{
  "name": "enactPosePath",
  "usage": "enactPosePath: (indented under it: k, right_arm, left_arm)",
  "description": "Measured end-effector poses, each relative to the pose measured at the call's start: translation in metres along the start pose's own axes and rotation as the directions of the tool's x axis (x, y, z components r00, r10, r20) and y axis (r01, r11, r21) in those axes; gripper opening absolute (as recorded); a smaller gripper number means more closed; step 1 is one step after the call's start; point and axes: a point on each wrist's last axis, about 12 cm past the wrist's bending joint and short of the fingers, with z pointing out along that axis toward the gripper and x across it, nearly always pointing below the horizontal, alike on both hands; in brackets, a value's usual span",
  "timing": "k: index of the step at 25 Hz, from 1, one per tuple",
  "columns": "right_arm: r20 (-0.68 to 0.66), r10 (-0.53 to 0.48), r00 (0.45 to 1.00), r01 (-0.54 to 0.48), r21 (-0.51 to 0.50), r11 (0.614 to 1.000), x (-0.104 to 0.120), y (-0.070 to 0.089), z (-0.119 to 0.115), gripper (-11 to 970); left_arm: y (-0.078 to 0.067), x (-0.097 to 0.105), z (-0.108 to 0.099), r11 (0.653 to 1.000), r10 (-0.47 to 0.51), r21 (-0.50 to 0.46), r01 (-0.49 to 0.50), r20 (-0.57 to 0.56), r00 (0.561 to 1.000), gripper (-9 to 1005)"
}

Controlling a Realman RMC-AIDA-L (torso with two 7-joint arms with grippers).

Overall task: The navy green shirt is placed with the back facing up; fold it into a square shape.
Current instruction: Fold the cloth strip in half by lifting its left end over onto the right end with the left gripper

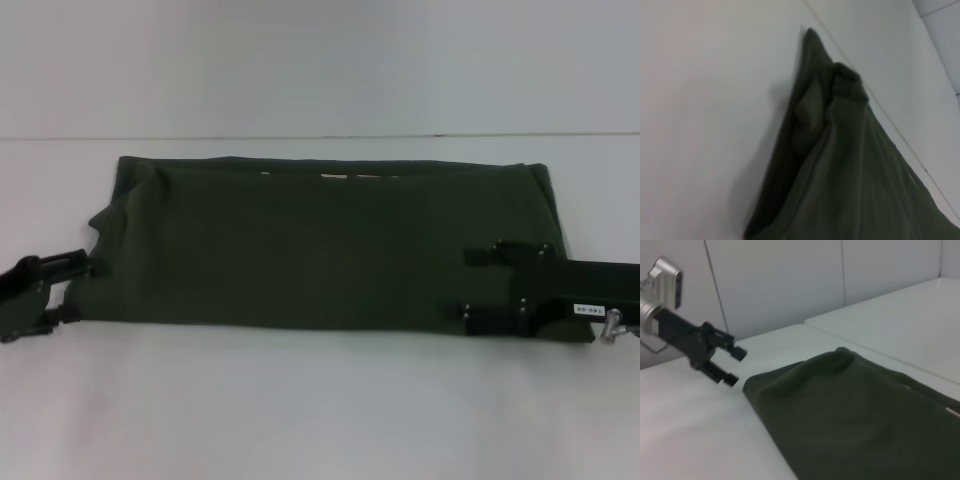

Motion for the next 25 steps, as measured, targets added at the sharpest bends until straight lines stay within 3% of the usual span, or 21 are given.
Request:
enactPosePath:
  k: [8,25]
  right_arm:
    - [0.017,0.014,1.0,-0.014,0.03,0.999,0.001,-0.002,-0.002,944]
    - [0.0,-0.021,1.0,0.021,-0.034,0.999,0.009,0.008,-0.002,945]
  left_arm:
    - [0.018,0.008,-0.006,0.99,-0.142,0.023,0.141,0.066,0.988,859]
    - [0.019,0.003,0.01,0.981,-0.184,-0.047,0.189,0.099,0.978,859]
